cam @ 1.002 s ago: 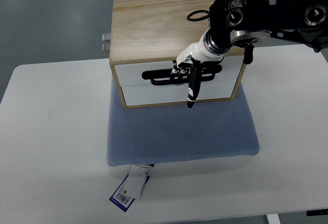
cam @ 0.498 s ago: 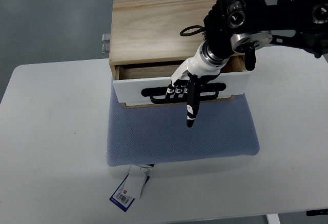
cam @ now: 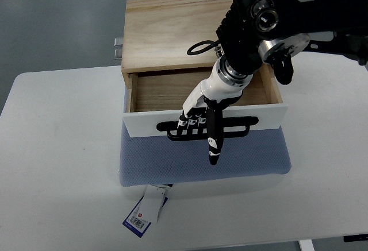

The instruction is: Open wood drawer with right hand

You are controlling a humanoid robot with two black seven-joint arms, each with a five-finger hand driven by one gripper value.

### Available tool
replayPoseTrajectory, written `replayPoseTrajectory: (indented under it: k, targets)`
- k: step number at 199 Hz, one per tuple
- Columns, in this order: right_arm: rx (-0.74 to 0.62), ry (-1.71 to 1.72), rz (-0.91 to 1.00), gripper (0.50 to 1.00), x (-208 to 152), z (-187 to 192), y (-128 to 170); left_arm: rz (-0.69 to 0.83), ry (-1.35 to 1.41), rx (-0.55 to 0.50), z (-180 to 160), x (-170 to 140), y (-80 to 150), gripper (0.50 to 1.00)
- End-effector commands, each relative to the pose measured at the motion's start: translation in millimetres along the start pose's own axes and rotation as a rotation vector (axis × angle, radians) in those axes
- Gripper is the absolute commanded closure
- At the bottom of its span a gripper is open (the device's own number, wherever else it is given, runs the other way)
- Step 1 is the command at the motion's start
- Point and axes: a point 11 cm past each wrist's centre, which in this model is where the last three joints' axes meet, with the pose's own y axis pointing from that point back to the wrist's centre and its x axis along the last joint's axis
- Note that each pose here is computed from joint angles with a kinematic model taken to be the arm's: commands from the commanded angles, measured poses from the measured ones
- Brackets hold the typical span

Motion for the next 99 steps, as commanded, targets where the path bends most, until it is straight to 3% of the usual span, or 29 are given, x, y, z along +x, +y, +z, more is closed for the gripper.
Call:
replayPoseTrajectory:
  k: [1, 87, 99]
  targets:
    - [0.01, 0.023, -0.011, 0.556, -4, -8, 4, 0.0, 0.0, -0.001, 0, 0, 0, 0.5]
    - [0.041, 0.052, 0.019, 0.556, -1, -24, 19, 0.001, 0.0, -0.001, 0, 1, 0, 0.5]
    - [0.078, 0.08, 0.08, 0.556, 8, -41, 41, -0.002, 0.0, -0.001, 0, 0, 0, 0.5]
